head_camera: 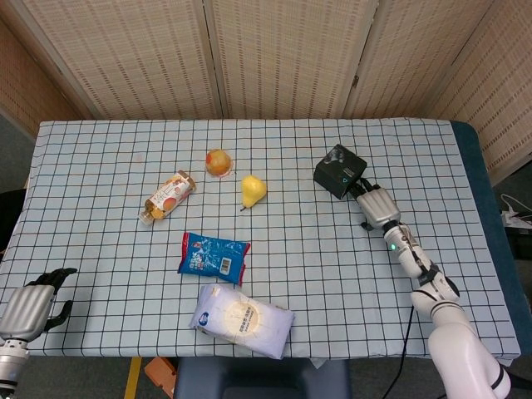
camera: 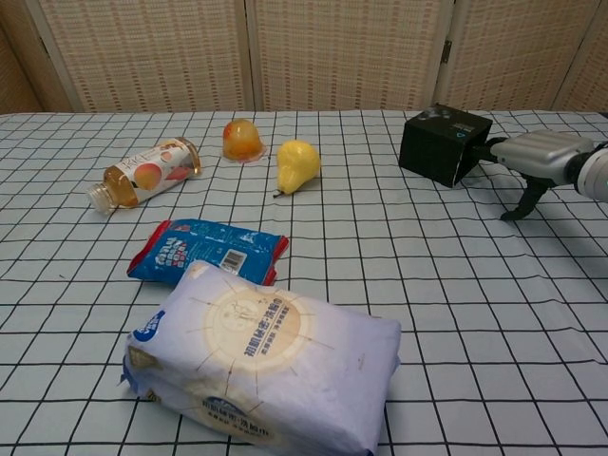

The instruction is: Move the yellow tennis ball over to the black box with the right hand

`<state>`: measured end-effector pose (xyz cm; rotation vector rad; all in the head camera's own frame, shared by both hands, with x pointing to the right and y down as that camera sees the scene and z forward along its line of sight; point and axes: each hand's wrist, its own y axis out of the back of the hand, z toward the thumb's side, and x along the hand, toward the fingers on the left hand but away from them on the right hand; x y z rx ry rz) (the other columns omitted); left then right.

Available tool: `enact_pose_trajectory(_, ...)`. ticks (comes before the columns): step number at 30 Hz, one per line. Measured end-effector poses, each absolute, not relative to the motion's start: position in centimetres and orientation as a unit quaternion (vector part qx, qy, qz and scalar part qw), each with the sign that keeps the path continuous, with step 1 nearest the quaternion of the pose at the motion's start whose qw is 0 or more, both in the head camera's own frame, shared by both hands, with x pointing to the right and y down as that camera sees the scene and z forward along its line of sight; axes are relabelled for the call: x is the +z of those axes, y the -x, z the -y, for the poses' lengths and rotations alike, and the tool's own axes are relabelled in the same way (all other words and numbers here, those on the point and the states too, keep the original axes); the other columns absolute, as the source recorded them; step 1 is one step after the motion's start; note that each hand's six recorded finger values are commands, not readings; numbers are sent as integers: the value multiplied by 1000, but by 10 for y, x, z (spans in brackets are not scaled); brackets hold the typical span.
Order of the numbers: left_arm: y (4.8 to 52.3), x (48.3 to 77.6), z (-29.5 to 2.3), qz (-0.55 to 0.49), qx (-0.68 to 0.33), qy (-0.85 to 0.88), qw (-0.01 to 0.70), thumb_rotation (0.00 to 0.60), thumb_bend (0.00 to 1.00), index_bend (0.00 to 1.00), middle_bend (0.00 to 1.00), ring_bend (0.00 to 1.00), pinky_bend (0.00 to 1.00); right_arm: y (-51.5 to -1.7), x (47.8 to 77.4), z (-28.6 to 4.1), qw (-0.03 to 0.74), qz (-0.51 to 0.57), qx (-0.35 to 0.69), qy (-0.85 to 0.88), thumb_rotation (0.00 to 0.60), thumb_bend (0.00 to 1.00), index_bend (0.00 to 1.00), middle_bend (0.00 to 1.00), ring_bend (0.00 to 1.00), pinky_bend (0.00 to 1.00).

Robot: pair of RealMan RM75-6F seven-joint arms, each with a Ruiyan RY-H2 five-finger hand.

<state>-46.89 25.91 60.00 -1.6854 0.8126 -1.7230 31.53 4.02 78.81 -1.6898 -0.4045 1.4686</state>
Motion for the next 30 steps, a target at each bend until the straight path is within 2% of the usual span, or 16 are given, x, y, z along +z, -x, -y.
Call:
enact_pose_trajectory(16,468,599,-259,-307,-644,635,294,600,440,219,227,241,438,-314,783,-45,430,164,568,682,600,97,8,90,0,242)
enact_pose_trajectory(21,467,598,-259,-309,-642,637,295,600,440,219,227,242,439,-321,772,-48,450,180,559,672,600,111,153,91,3,280)
enact_pose_trajectory(25,465,596,-258,-312,-637,639,297,600,440,219,228,242,438,-328,761,-60,461,201,549,668,600,112,327,146,26,288)
enact_pose_trajectory(27,464,595,-257,-313,-635,641,298,600,440,220,227,241,438,-330,754,-72,458,213,543,671,600,111,340,173,38,289)
enact_pose_trajectory(30,463,593,-257,-314,-631,642,300,600,440,219,228,242,438,-329,740,-93,440,233,537,681,600,111,266,183,45,289)
